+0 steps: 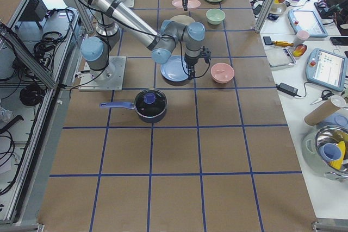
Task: Stack three plates with pink and blue
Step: 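Carry the pink plate onto the cream plate while the right gripper reaches the blue plate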
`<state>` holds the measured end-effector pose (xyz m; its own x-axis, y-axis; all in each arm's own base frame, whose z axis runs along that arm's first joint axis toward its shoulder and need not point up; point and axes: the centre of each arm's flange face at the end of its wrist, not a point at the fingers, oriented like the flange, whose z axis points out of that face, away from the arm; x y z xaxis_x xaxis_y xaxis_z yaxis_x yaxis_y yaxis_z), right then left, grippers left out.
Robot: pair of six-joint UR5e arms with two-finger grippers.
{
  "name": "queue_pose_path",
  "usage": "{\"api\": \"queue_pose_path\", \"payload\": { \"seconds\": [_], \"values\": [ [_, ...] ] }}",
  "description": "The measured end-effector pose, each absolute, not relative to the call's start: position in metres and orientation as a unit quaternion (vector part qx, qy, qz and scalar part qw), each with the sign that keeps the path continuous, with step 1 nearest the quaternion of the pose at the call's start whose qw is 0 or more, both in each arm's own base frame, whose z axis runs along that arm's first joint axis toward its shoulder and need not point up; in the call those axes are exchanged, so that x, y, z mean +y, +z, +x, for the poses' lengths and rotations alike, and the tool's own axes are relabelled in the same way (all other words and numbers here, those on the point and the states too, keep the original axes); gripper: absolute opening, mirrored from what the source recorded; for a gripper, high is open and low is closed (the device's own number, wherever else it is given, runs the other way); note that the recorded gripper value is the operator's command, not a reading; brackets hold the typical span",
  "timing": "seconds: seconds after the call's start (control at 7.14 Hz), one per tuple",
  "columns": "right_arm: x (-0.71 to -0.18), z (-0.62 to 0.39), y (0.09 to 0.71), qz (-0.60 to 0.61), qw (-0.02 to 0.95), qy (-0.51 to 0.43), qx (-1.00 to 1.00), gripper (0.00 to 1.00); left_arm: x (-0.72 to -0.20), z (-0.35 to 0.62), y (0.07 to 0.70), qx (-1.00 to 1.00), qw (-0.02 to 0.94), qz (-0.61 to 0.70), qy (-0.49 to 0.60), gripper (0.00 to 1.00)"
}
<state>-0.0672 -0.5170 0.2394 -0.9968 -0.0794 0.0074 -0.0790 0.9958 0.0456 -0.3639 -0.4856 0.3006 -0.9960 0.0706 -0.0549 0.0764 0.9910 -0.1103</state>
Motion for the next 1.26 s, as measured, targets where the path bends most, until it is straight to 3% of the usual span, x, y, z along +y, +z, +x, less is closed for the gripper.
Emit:
{"api": "queue_pose_path", "payload": {
  "seconds": [0.28, 0.7, 1.12, 1.26],
  "values": [
    [-0.504, -0.07, 0.216, 0.028, 0.006, -0.029, -0.999, 0.82, -0.475, -0.412, 0.283, 0.998, 0.032, 0.027, -0.04, 0.0],
    [-0.49, -0.068, 0.19, 0.022, 0.026, -0.004, -0.999, 0.67, -0.465, -0.442, 0.248, 0.998, 0.046, 0.044, -0.015, 0.0],
    [-0.489, -0.069, 0.182, 0.019, 0.03, -0.012, -0.999, 0.67, -0.462, -0.448, 0.241, 0.998, 0.048, 0.048, -0.012, 0.0],
    [-0.489, -0.069, 0.184, 0.016, 0.029, -0.012, -0.999, 0.66, -0.462, -0.449, 0.239, 0.998, 0.049, 0.045, -0.011, 0.95]
  ]
}}
